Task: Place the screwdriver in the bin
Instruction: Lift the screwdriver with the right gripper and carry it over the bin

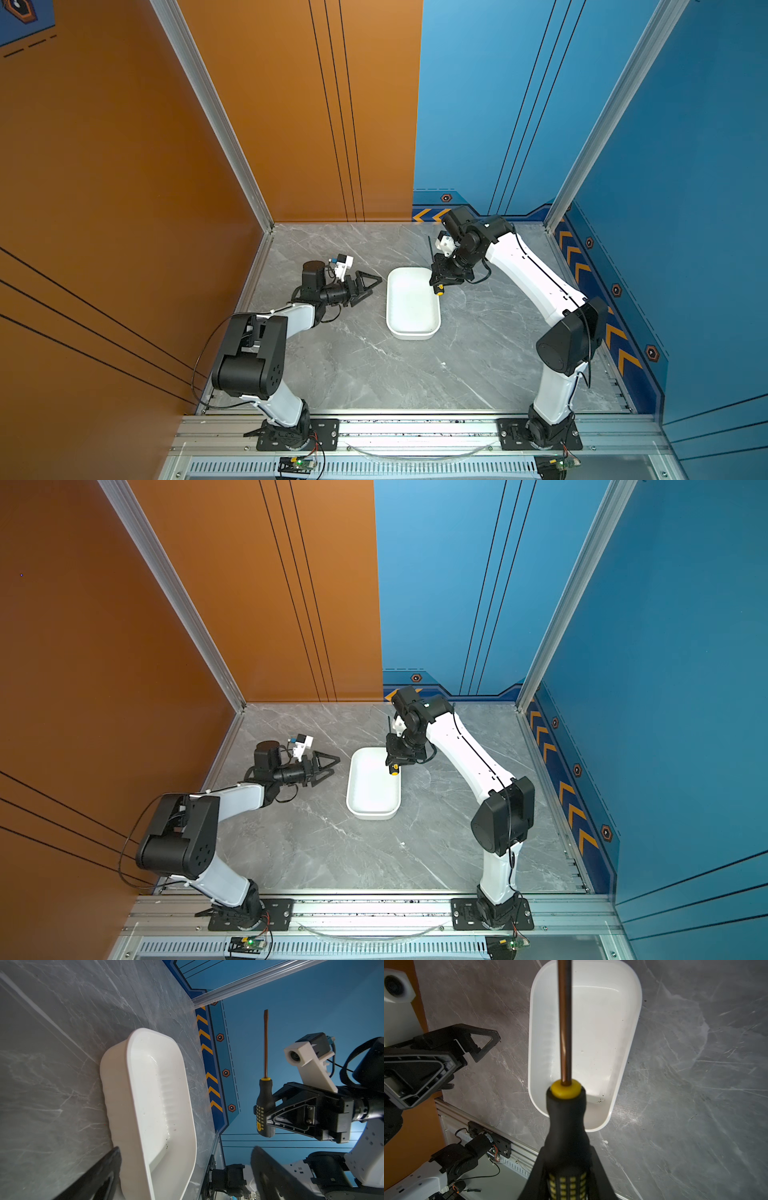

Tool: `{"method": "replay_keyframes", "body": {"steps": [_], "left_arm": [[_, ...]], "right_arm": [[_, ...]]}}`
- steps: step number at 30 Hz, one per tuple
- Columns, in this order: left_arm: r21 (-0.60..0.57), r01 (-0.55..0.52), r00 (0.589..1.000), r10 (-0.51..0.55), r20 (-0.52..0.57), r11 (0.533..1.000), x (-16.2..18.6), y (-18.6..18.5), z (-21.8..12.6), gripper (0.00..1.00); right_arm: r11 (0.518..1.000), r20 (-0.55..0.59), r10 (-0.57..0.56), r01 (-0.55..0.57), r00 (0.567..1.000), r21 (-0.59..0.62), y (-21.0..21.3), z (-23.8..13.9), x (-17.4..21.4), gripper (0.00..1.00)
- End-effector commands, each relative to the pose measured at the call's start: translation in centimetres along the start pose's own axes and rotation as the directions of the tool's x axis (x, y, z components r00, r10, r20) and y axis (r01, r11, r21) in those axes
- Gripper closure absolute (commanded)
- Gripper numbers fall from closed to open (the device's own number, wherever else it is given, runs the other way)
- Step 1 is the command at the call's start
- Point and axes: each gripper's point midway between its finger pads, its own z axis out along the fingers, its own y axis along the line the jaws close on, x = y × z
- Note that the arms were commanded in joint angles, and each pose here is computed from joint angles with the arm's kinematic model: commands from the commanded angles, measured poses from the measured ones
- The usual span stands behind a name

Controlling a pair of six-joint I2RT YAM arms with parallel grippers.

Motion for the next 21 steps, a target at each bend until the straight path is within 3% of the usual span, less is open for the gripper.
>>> {"method": "replay_keyframes", "body": {"steps": [1,21], "left_arm": [[-0.009,0.02,1.0,-0.02,-0.012,1.0,0.6,0.7,0.3,0.02],[-0.023,0.034,0.999,-0.035,-0.018,0.999,1.2,1.5,0.3,0.02]], "right_arm": [[0.996,0.068,0.054,-0.058,0.996,0.062,-0.6,-0.5,-0.1,1.0],[0.976,0.14,0.159,-0.177,0.977,0.126,-0.5,5.9,1.6,1.0]]}}
